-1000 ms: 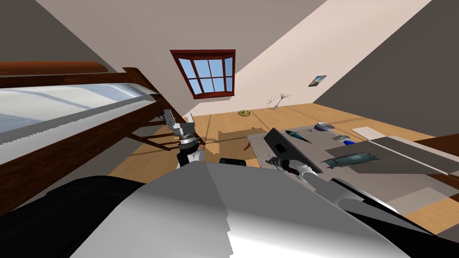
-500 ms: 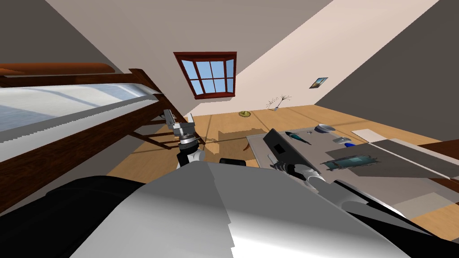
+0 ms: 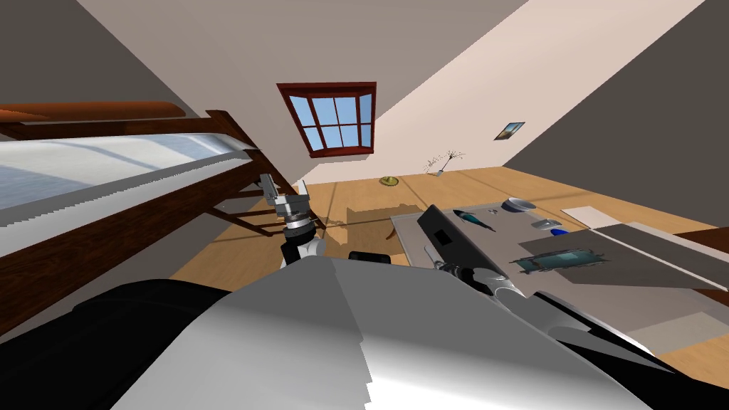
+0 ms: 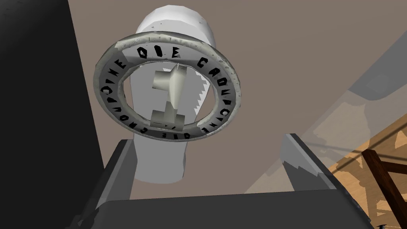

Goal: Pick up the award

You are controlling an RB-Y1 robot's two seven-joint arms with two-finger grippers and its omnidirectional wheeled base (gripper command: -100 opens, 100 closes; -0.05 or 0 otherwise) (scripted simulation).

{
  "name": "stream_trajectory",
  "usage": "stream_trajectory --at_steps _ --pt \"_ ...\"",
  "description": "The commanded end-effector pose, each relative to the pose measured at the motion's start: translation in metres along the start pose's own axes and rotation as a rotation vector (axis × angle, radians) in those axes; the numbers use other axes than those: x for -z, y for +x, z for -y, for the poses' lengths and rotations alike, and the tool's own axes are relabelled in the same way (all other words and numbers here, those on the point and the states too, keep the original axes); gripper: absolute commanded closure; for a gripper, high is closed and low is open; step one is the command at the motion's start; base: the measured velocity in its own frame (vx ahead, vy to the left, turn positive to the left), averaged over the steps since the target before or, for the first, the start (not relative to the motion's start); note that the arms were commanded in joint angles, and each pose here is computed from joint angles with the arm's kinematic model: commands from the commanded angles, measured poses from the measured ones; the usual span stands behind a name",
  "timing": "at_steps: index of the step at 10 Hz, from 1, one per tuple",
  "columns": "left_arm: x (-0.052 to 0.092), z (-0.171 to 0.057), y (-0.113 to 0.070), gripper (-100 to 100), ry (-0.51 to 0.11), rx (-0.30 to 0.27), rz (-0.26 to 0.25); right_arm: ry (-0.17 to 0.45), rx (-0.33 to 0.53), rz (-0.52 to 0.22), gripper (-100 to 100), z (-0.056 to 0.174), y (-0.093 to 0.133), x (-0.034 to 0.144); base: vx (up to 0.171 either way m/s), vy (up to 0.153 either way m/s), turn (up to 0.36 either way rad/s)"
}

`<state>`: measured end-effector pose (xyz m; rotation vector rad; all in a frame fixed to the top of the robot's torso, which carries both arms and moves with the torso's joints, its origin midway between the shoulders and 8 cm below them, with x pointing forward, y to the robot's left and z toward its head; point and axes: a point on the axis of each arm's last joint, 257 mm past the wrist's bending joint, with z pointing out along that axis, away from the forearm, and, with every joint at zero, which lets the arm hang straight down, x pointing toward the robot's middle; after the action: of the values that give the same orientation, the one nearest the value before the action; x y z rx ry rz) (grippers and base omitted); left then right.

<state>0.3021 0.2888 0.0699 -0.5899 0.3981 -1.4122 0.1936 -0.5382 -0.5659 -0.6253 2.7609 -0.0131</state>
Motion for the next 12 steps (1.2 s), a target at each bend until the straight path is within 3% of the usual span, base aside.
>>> stream_trajectory --at_steps 1,3,4,5,11,12 --pt "0.0 0.0 0.0 0 0.0 0.0 0.0 -0.007 -0.011 -0.018 -100 -0.005 0.015 0.002 0.01 -0.038 0.018" --pt "0.0 0.0 0.0 0 0.0 0.0 0.0 -0.003 -0.015 -0.016 -100 -0.004 0.014 0.002 0.009 -0.022 0.006" --pt "0.0 0.0 0.0 0 0.0 0.0 0.0 -0.005 -0.013 -0.016 0 -0.004 0.014 0.002 0.0 0.0 0.0" --pt "0.0 0.0 0.0 0 0.0 0.0 0.0 -0.002 -0.02 -0.017 -100 -0.015 0.016 -0.006 0.013 -0.039 0.057" --pt "0.0 0.0 0.0 0 0.0 0.0 0.0 -0.002 -0.026 -0.02 -100 -0.031 0.02 -0.018 0.009 -0.037 0.028" --pt "0.0 0.0 0.0 0 0.0 0.0 0.0 0.0 -0.029 -0.021 100 -0.032 0.02 -0.018 0.0 0.0 0.0"
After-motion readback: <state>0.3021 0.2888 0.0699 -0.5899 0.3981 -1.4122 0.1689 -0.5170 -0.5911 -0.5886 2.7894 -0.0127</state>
